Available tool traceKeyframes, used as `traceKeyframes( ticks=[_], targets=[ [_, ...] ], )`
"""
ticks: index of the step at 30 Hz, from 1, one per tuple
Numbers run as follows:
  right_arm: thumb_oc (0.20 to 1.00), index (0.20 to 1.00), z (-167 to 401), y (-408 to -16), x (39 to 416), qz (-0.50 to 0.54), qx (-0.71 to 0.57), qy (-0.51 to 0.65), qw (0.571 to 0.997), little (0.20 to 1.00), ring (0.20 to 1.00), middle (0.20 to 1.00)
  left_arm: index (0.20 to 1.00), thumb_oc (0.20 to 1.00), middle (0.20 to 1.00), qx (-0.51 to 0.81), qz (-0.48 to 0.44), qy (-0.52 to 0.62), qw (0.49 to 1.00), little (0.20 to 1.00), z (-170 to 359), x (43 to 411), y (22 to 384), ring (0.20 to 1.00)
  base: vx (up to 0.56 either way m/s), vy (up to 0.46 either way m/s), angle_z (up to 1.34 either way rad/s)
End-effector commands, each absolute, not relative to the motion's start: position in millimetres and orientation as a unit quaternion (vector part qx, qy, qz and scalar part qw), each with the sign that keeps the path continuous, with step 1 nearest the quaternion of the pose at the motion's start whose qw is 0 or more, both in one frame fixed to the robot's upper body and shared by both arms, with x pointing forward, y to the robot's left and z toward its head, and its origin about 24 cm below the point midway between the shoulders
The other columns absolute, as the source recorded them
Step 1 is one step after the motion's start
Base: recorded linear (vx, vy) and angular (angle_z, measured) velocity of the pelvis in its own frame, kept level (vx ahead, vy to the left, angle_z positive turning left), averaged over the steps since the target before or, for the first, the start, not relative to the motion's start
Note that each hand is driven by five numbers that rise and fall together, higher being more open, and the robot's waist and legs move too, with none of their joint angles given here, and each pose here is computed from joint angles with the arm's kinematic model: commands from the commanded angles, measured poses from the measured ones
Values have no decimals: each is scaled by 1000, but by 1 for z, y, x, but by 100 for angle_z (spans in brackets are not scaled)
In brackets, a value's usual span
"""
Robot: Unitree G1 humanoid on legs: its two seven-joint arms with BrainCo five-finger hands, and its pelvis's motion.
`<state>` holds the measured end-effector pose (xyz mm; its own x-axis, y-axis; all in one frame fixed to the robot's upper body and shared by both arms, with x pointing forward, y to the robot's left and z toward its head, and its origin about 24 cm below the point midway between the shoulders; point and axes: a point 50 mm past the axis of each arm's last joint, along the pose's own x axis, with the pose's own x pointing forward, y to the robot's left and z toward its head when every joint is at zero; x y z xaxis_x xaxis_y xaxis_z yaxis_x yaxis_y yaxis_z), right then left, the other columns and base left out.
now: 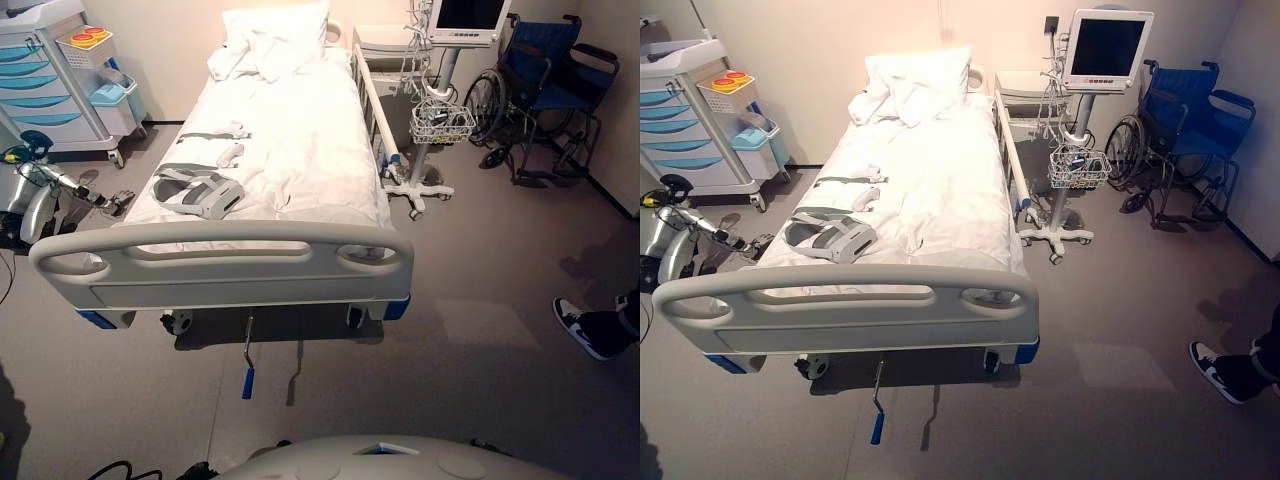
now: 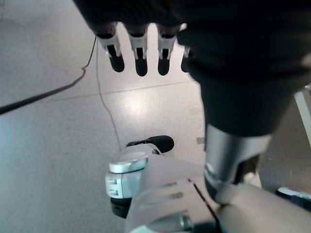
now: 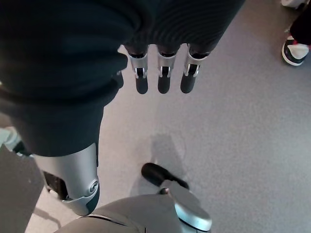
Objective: Raise the hospital bed
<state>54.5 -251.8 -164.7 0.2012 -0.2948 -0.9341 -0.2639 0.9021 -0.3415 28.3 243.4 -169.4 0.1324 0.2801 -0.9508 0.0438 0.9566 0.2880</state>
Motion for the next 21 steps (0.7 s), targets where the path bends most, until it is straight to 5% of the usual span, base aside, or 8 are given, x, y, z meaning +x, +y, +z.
traceKeyframes(
  ticks=[1,21],
  targets=[
    [1000,1000,-159,-259,82,-20,-235,610,757,1000,1000,1000,1000,1000,1000,93,101,648,749,1000,-169,46,242,1000,-85,5,-4],
    [1000,1000,-105,-256,210,-61,-248,407,877,1000,1000,1000,1000,1000,1000,103,110,484,862,1000,-135,167,242,1000,-122,24,-6]
  ],
)
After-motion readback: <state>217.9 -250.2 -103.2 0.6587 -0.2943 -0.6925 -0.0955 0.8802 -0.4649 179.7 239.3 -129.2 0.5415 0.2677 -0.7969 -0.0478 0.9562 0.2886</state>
